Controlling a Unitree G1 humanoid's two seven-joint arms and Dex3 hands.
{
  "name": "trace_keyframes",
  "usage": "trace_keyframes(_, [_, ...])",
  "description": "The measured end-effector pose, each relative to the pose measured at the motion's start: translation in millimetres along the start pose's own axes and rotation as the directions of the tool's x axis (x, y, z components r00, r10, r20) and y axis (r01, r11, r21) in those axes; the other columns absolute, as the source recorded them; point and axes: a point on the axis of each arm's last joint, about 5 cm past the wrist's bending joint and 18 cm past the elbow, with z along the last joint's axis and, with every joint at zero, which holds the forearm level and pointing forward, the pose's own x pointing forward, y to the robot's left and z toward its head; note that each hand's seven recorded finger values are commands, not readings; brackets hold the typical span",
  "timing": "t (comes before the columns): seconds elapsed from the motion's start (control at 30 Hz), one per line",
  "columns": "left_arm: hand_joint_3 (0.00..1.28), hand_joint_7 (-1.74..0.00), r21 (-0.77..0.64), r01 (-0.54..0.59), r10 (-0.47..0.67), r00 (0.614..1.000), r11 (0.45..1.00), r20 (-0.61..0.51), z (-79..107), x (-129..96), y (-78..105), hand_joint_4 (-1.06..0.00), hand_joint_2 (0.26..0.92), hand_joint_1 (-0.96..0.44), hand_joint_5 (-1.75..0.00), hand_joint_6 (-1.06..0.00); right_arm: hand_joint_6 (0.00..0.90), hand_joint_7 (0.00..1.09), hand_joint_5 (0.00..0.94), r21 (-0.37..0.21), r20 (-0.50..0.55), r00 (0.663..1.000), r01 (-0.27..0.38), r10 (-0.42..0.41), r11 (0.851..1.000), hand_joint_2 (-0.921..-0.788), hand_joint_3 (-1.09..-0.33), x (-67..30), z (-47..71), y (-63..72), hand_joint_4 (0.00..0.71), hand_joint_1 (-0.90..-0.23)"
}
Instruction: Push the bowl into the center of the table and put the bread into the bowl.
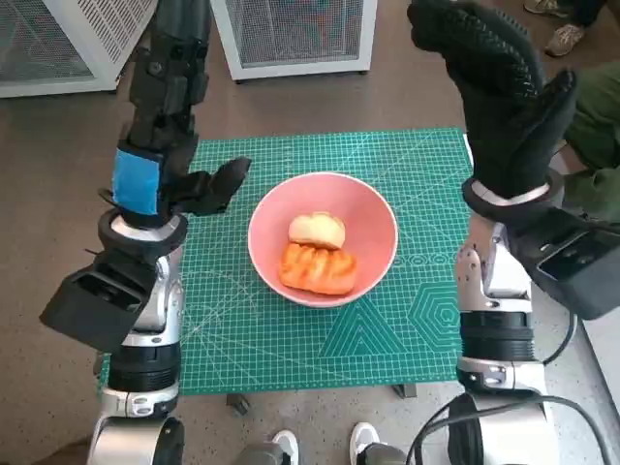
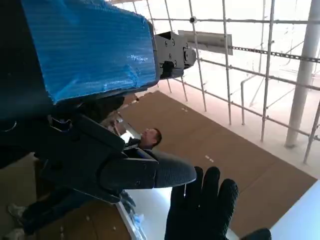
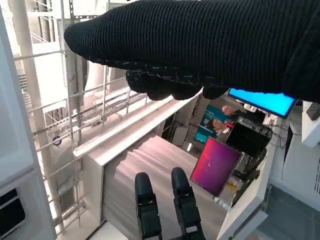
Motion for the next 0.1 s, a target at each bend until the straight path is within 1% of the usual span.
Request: trace_keyframes(0.1, [0.40,-0.03,-0.009,0.012,-0.012,1.000,1.000,0.001,-0.1,-0.1,0.7,-0.05,0.921,-0.72,-0.01,-0.11,0.245,0.39,0.000,-0.001,-0.002,1.000,0.001,-0.001,1.000,-0.921,-0.790,-0.3,-0.3,0.1,0.276,-0.627])
